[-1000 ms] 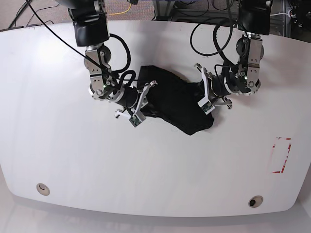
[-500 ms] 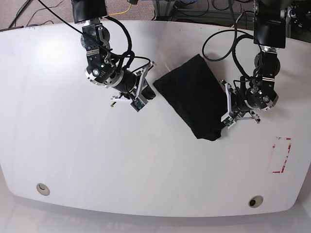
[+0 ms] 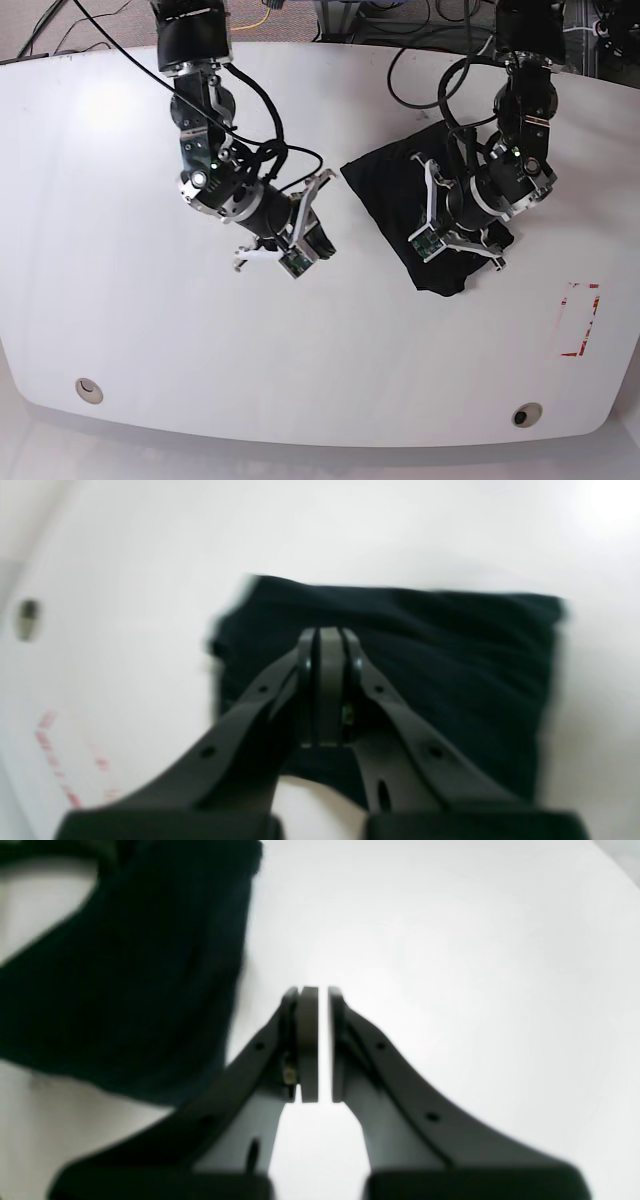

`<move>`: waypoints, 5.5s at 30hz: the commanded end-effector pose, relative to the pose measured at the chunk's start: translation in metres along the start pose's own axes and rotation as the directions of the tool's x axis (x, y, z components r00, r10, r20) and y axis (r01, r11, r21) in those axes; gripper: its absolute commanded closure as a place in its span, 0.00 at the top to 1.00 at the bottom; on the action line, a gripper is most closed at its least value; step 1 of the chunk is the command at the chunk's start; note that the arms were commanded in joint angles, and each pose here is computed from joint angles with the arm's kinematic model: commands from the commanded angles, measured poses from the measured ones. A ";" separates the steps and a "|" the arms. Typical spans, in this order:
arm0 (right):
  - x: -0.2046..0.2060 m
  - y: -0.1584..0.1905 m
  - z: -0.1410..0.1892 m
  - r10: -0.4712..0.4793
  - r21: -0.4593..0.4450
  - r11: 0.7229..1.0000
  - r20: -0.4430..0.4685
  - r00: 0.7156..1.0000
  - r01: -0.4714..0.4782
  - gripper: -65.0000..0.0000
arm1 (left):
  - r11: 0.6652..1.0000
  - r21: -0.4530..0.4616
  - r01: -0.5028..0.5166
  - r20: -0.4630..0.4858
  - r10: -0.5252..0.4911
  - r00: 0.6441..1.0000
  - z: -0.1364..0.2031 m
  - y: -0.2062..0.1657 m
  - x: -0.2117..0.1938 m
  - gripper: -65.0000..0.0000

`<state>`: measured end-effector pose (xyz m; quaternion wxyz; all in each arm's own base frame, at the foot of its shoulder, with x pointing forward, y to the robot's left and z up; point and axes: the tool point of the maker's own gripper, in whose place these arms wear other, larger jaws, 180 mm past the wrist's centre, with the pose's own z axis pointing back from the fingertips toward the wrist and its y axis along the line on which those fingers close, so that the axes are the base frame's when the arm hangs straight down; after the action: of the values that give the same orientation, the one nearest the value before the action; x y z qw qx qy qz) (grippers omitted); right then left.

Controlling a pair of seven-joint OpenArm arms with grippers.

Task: Layout the t-shirt on the table in an organized manner, then fold the t-shirt properly
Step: 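Grasp the folded bundle with both grippers and rotate it, then straighten the black bundle with both grippers into a neat rectangle, then grasp the folded bundle with the left gripper and lift it, then carry the bundle with the left gripper off the table edge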

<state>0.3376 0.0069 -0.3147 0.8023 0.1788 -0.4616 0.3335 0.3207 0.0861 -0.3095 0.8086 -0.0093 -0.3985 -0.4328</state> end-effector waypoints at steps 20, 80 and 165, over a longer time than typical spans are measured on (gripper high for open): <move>0.030 0.045 -0.096 -0.125 0.225 0.969 0.071 0.990 0.106 0.05 | 0.971 0.056 -0.234 -0.141 0.239 0.961 0.026 -0.017 -0.088 0.00; -0.015 -0.054 0.061 0.055 -0.152 0.987 0.075 0.996 -0.043 0.04 | 0.955 0.222 -0.198 0.167 0.163 0.973 0.007 0.084 0.032 0.00; -0.057 -0.054 0.107 -0.016 -0.229 0.973 0.024 1.000 0.022 0.04 | 0.896 0.311 -0.318 -0.329 0.415 0.848 0.072 -0.008 -0.187 0.00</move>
<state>0.2822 -0.1188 -0.3241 0.8314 0.0908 -0.4785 0.2676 0.2170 0.2321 -0.3893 0.9336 0.0937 -0.2673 -0.2193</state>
